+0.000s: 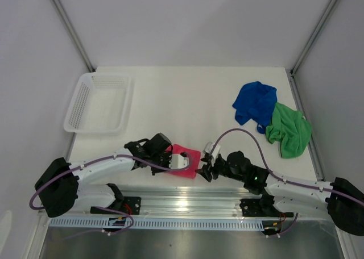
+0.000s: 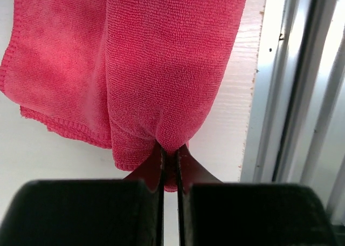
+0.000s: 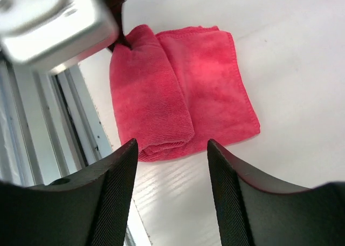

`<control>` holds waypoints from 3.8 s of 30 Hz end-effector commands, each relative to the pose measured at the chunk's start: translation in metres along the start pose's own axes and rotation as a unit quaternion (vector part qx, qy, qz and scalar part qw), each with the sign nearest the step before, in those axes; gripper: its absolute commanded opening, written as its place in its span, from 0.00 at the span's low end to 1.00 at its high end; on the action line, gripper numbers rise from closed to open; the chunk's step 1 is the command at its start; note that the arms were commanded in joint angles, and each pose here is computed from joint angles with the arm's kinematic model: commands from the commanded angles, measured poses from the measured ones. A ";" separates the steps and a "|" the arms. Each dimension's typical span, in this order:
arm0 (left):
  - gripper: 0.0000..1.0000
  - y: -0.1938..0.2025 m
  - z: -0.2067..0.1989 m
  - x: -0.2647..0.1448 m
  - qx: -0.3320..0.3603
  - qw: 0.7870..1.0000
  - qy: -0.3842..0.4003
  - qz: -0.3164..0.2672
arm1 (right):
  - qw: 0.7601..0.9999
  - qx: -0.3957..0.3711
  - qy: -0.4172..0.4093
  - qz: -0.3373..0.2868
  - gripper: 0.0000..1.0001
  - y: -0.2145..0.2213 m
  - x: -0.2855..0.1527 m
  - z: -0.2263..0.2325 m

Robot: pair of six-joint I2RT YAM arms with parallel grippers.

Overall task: Roll the towels
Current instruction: Roll the towel

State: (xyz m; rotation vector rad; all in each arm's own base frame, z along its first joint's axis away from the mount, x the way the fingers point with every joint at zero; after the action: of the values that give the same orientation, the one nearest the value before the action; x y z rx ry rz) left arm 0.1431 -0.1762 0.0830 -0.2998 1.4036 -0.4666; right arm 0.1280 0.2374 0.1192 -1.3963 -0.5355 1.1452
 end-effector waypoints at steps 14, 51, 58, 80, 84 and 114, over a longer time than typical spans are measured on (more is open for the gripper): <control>0.01 -0.017 0.001 -0.010 -0.010 0.998 0.052 -0.022 | 0.947 -0.314 -0.065 -0.003 0.63 0.007 0.010 0.029; 0.47 -0.018 -0.016 -0.021 -0.037 0.993 0.099 -0.046 | 0.993 -0.054 -0.096 0.040 0.00 0.033 0.023 0.025; 0.53 -0.020 -0.012 -0.023 -0.037 0.995 0.076 -0.061 | 0.994 -0.004 -0.099 0.047 0.00 0.033 0.021 0.019; 0.01 -0.012 -0.021 -0.013 -0.073 0.991 0.100 -0.043 | 0.989 0.031 -0.131 0.060 0.00 0.030 0.013 0.018; 0.01 -0.016 -0.036 -0.026 -0.076 0.985 0.144 -0.054 | 0.984 0.066 -0.148 0.067 0.00 0.022 0.011 0.020; 0.25 -0.015 0.024 -0.014 -0.196 0.970 0.111 -0.086 | 0.966 0.215 -0.104 0.103 0.00 0.034 0.028 -0.022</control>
State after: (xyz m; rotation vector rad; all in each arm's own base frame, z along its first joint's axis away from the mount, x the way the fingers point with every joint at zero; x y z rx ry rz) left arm 0.1550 -0.1771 0.0942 -0.6640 1.6970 -0.3002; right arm 0.1371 0.2432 0.0725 -0.9463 -0.2608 1.5332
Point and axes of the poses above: each gripper's point midway between its finger pads, its own x axis out along the fingers, its own z axis along the line the jaws close on, y = z × x, the point moved 5 cm from there along -x, back along the fingers, and after that the axes turned 6 degrees about x, right-handed, at the moved point
